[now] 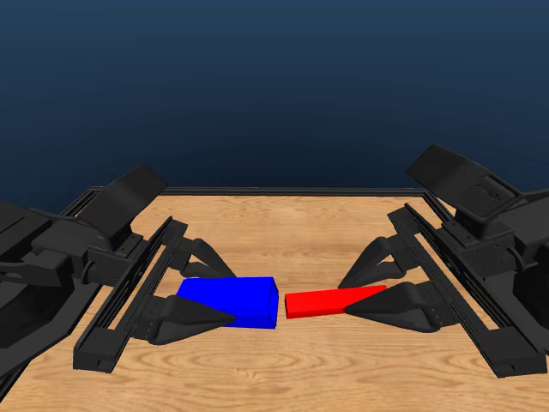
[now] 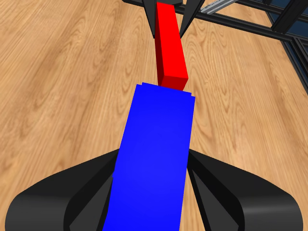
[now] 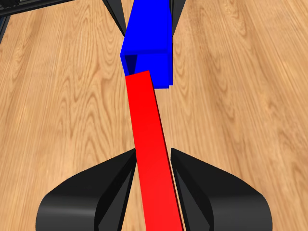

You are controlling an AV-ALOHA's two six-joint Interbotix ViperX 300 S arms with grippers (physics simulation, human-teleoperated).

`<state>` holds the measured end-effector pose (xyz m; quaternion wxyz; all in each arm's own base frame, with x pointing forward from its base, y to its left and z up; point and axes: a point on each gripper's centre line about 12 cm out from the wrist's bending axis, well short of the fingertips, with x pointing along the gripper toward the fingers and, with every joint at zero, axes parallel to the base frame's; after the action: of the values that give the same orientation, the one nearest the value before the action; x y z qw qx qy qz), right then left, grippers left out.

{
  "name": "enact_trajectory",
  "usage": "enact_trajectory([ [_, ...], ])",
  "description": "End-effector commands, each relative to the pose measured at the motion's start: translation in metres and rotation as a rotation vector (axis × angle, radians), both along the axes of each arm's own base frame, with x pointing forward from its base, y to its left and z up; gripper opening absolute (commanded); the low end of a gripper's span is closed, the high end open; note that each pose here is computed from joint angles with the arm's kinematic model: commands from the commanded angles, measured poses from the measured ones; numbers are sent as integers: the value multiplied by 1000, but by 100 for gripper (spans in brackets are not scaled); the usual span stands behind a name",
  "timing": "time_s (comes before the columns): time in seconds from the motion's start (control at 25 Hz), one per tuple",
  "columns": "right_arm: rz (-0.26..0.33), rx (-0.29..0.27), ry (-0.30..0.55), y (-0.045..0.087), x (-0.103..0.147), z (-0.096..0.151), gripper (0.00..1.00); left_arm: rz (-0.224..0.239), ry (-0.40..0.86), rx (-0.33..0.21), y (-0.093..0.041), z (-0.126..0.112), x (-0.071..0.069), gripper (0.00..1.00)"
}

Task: Insert peg into socket

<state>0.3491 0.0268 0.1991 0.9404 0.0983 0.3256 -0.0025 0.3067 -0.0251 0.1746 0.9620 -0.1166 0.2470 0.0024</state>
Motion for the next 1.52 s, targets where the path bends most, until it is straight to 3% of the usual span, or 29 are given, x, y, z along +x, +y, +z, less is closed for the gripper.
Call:
enact_trajectory([
  [0.04, -2, 19, -39, 4, 11, 9, 0, 0, -54, 5, -1, 10, 10, 0],
  [0.52, -11, 12, -42, 1, 37, 3, 0, -45, -55, 6, -18, 6, 37, 0],
  [0.6, 1, 14, -46, 7, 48, -2, 0, -44, -49, 6, -18, 6, 42, 0],
  [0.84, 23, 13, -63, 18, 79, -9, 0, -47, -41, 7, -18, 4, 45, 0],
  [1.0, 29, 7, -45, 20, 84, -14, 0, -46, -27, 1, -19, 3, 42, 0],
  [1.04, 26, 11, -41, 20, 82, -14, 33, -45, -21, 0, -18, 2, 41, 0],
  [1.08, 25, 13, -30, 20, 81, -15, 100, -44, -24, -1, -18, 3, 41, 0],
  [1.52, -26, 74, 16, 15, 44, -27, 100, -20, -24, -6, -11, -3, 31, 0],
])
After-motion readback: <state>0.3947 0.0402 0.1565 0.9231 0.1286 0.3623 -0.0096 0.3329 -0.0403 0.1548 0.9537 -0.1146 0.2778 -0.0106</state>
